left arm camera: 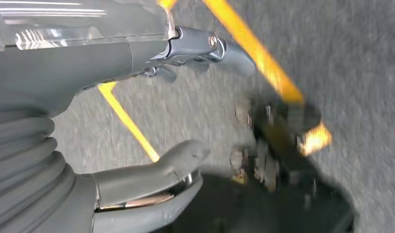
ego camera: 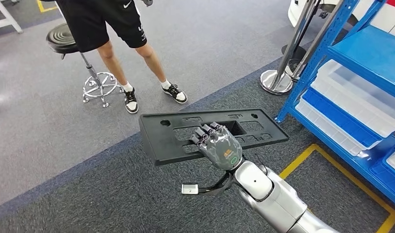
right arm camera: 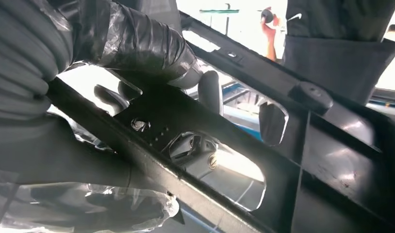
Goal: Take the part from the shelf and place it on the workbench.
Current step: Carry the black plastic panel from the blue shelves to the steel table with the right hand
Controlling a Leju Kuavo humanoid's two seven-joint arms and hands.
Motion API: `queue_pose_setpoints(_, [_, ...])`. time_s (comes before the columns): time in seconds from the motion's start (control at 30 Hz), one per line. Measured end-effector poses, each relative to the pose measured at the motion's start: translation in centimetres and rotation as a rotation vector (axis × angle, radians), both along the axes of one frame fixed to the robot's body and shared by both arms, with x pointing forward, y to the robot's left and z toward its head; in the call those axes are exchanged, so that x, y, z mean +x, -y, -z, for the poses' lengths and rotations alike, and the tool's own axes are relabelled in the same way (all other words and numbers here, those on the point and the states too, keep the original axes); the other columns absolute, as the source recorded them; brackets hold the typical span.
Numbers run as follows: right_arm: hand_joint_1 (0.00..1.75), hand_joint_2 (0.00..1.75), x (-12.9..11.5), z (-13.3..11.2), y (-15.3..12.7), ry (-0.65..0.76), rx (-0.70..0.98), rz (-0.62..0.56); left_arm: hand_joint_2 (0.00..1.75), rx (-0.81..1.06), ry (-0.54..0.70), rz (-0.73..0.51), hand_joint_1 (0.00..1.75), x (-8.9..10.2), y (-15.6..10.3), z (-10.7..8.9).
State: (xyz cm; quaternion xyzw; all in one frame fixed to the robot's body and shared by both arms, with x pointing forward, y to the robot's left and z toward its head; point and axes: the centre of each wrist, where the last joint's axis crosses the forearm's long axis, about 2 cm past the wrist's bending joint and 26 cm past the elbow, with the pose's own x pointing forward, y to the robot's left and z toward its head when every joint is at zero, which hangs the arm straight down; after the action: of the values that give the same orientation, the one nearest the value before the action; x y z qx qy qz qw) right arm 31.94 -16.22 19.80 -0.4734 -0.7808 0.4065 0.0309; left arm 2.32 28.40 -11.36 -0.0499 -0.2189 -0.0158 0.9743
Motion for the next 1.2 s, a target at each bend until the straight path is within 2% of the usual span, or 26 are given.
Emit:
queue_pose_setpoints(0.3, [1.75,1.75,-0.4,0.8,0.4,-0.017,0.016,0.007,1.75,0.014,0.014,-0.013,0.00,0.2,0.7,0.0])
queue_pose_setpoints(0.67, [1.75,1.75,-0.5,0.6,0.9,-0.008,0.033,0.027,1.75,0.020,0.010,-0.015,0.00,0.3,1.2,0.0])
queue_pose_setpoints(1.07, [1.75,1.75,-1.2,1.0,1.7,0.000,0.031,0.044,1.75,0.022,-0.040,-0.005,0.00,-0.2,1.5,0.0])
queue_pose_setpoints(1.2, [1.75,1.75,-1.6,1.1,1.9,0.001,0.035,0.050,1.75,0.010,-0.032,0.010,0.00,0.2,1.6,-0.1])
